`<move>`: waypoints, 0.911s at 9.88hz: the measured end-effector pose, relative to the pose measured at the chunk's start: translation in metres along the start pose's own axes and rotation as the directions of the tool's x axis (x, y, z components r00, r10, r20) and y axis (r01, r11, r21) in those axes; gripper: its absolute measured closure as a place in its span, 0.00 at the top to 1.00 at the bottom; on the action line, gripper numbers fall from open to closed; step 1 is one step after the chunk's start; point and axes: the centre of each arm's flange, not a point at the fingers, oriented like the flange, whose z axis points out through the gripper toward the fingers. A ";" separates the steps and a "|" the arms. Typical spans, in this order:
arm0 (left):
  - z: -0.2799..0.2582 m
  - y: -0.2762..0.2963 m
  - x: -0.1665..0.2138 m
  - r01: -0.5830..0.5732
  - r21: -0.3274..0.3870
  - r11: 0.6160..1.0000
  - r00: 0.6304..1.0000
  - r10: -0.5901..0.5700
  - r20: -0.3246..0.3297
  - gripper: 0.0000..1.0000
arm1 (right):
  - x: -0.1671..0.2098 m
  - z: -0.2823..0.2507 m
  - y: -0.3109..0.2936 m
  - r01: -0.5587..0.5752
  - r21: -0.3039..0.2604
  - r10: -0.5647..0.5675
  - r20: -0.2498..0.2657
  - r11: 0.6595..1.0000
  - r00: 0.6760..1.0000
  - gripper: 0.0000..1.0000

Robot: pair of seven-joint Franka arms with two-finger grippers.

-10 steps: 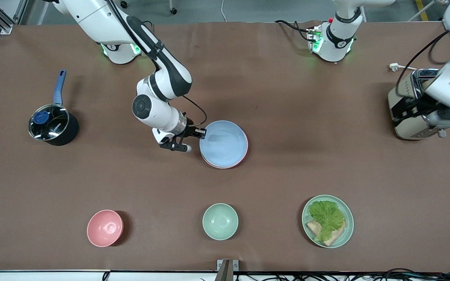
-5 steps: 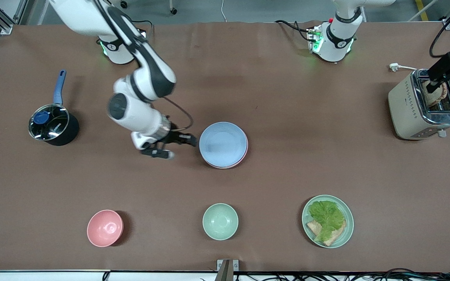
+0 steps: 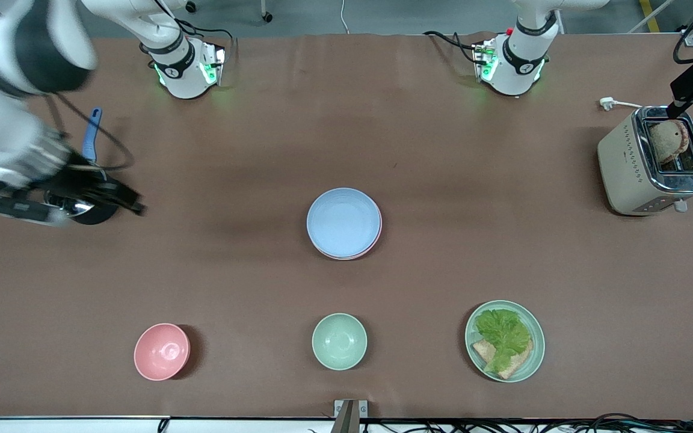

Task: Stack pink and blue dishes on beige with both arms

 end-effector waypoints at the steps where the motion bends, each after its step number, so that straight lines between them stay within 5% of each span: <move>1: 0.002 0.000 0.001 0.010 0.000 1.000 1.000 -0.010 0.004 1.00 | 0.005 -0.023 0.022 -0.022 -0.035 0.023 0.008 0.999 1.000 1.00; 4: 0.014 0.000 0.014 0.049 0.003 0.999 0.999 -0.049 0.023 1.00 | 0.005 -0.084 0.041 0.039 -0.141 -0.042 -0.015 0.989 0.999 1.00; 9: 0.014 -0.019 0.014 0.099 0.004 0.995 0.995 -0.099 0.023 1.00 | 0.004 -0.102 0.055 0.026 -0.148 -0.027 -0.008 0.989 1.000 1.00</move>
